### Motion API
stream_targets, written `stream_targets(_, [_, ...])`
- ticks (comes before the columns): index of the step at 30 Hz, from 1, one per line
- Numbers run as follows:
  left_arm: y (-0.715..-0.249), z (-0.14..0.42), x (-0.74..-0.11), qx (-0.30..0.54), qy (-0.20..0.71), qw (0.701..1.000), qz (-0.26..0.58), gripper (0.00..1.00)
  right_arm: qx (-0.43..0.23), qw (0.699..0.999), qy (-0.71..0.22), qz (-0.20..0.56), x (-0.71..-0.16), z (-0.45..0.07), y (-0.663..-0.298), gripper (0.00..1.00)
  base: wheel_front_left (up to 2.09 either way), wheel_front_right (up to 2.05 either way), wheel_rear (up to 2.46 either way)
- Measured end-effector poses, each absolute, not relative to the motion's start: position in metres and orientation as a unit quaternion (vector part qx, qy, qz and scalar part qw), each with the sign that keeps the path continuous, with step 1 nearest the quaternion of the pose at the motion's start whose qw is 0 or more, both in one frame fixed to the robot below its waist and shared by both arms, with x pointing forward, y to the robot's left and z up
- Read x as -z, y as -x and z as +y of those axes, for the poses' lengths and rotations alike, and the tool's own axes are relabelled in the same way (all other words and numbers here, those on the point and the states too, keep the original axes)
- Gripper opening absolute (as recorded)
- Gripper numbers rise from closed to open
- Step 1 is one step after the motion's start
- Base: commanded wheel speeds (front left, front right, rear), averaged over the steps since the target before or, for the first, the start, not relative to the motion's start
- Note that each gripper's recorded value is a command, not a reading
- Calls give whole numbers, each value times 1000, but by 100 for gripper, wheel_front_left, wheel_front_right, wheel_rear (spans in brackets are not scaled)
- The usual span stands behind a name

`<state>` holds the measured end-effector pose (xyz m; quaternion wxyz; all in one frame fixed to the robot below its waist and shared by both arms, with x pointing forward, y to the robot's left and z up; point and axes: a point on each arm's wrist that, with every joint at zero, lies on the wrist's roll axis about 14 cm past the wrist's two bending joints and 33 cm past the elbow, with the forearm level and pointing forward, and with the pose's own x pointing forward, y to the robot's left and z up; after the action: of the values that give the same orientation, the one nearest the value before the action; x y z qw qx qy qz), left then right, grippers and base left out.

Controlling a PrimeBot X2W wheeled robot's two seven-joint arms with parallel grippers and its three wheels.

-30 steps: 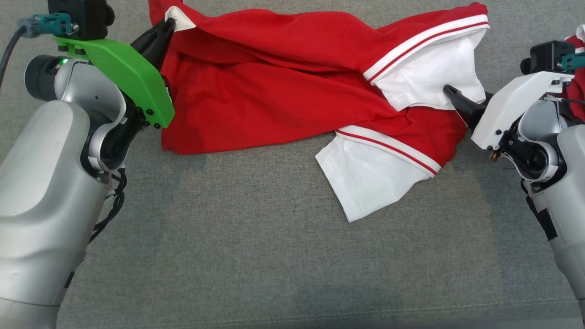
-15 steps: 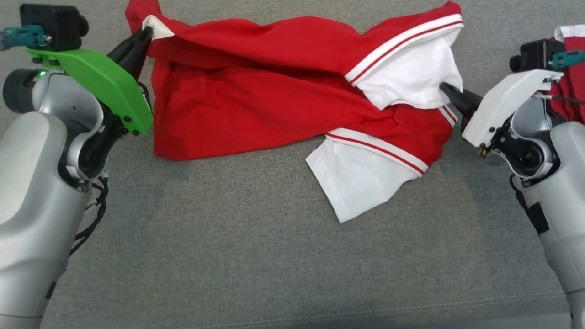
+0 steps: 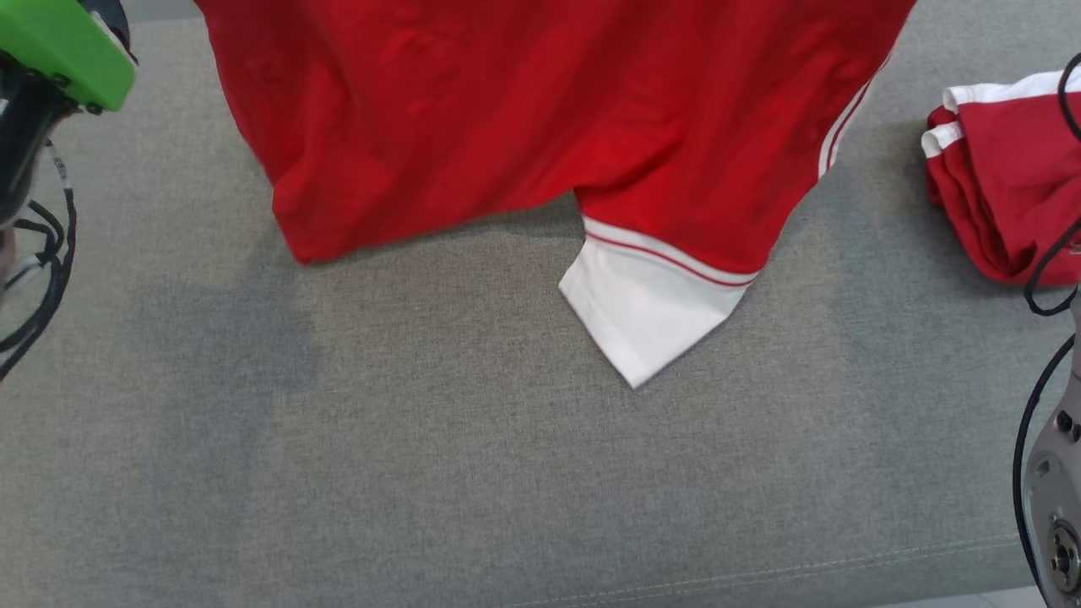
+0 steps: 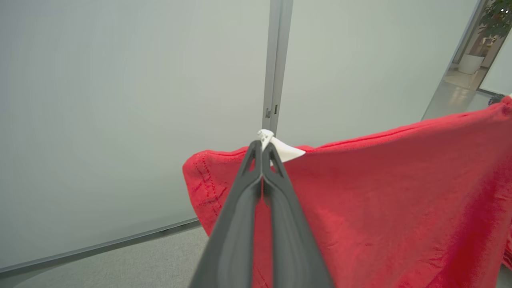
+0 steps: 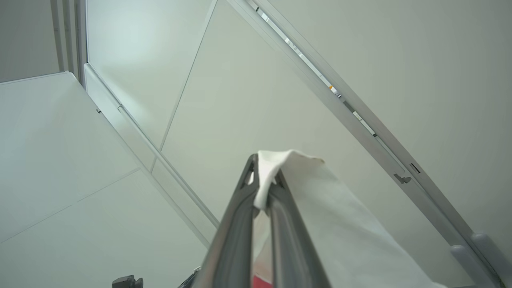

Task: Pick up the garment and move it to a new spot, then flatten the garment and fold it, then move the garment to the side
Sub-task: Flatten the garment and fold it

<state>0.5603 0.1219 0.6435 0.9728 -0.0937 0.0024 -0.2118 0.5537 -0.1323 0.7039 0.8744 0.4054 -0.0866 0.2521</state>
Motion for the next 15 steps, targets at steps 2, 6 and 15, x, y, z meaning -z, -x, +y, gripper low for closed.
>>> stream_targets(2, [-550,118,-678,233,106,966,-37,0,-274,852,-424,-136,-741,-138,-536,0,0,0,0])
stream_targets(6, [-517,108,-741,282,130,944,-110,0,-296,825,-422,-232,-805,-163,-492,0,0,0,0])
stream_targets(15, [-428,80,-804,391,94,909,-107,0,-337,843,-322,-267,-874,-165,-389,0,0,0,0])
